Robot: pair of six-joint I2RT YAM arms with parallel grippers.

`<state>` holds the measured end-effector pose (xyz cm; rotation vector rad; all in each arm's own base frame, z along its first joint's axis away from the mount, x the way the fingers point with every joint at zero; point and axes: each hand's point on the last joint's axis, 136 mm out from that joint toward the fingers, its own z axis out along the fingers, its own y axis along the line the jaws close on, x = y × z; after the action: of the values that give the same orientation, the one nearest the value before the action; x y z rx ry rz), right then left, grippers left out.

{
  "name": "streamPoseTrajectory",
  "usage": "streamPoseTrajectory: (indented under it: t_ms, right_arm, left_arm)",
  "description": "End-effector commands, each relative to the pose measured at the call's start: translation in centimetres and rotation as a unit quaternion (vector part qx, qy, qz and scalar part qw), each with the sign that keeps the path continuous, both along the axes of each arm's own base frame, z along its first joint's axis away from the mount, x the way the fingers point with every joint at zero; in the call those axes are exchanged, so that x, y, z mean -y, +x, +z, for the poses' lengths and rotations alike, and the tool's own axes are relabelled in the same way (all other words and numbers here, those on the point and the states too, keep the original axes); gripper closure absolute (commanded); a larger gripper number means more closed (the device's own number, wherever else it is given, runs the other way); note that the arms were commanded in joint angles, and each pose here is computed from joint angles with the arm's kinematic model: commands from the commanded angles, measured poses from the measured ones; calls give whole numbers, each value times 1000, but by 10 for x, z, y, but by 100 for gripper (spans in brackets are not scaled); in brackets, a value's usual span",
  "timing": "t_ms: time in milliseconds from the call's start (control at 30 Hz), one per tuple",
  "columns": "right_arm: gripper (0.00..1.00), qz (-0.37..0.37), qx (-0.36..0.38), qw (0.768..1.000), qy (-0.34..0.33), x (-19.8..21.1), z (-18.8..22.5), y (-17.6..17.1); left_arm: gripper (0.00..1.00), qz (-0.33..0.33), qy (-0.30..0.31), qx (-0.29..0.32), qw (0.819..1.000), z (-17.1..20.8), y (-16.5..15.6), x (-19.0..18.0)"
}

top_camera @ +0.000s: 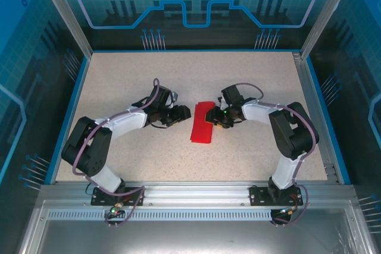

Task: Fold a paper plane with a square sheet of paper (pick it up from the middle)
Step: Hold the paper at the center of the table.

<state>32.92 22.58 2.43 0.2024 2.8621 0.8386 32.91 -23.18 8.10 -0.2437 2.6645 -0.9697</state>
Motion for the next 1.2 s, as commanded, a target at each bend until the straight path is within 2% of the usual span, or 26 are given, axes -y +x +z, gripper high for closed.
streamPoseTrajectory:
  t_ms: [0,433,1167]
  right_arm:
    - [47,31,-26,998,-39,7,-10,-12]
    - [45,57,-43,996,-46,7,-12,-10]
    - [45,71,-95,985,-126,24,-32,-13]
  left_arm:
    - [40,-3,24,-8,1000,-9,-10,-7]
    - [40,-10,24,-12,1000,-11,-11,-6]
    - [41,-14,26,-21,999,-15,-9,-4]
